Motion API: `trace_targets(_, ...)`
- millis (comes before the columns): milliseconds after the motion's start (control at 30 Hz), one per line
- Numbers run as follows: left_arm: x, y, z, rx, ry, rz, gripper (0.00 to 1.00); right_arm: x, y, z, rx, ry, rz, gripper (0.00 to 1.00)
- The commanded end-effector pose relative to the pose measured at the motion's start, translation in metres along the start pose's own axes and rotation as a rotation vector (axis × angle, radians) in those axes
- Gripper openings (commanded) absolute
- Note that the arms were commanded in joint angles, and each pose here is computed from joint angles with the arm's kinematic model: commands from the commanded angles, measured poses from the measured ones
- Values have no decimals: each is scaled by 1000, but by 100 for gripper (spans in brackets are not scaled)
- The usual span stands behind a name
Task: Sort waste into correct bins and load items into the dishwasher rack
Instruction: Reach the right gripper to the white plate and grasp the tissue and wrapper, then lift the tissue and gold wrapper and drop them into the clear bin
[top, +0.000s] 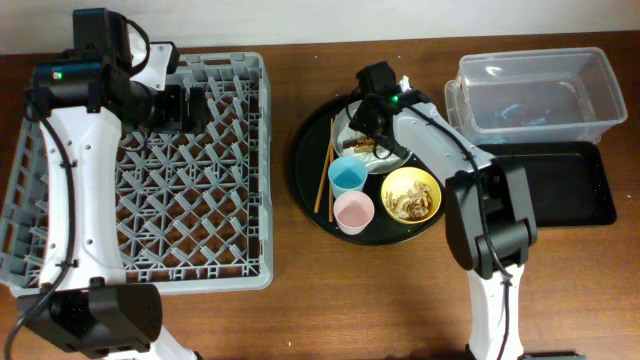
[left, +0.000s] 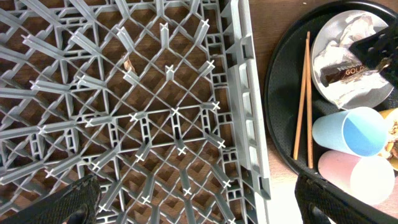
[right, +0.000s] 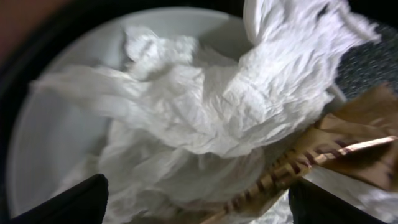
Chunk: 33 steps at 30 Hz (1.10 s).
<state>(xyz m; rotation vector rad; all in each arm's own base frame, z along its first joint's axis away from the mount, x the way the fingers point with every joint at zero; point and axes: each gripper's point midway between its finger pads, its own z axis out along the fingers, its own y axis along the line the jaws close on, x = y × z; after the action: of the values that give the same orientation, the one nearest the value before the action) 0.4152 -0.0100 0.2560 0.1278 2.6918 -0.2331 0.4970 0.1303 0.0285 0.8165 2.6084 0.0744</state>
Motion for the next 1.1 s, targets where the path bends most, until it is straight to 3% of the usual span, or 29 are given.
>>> trace_targets(0, -4, 0, 3, 12, -2, 12, 99, 10, 0, 17, 9, 36, 5, 87)
trace_targets(67, -4, 1, 5, 13, 4, 11, 99, 15, -2, 22, 17, 54, 2, 73)
trace_targets(167, -3, 1, 7, 13, 9, 10, 99, 18, -4, 23, 23, 69, -8, 29)
trace_targets(233, -3, 2, 8, 14, 11, 9, 99, 21, -4, 23, 19, 84, -9, 8)
trace_targets(267, -3, 2, 9, 14, 12, 9, 99, 22, -3, 22, 14, 88, -17, 4)
trace_targets(400, -3, 2, 9, 14, 13, 9, 99, 13, 17, 3, -67, 88, -147, 4)
trace_targets(600, -3, 2, 9, 11, 13, 9, 99, -45, 41, -104, -165, -37, -326, 4)
trace_targets(767, -3, 2, 9, 11, 13, 9, 99, -114, 4, -185, -178, -147, -209, 4)
trace_targets(1067, -3, 2, 9, 11, 13, 9, 99, -206, -149, -169, -16, -185, 215, 4)
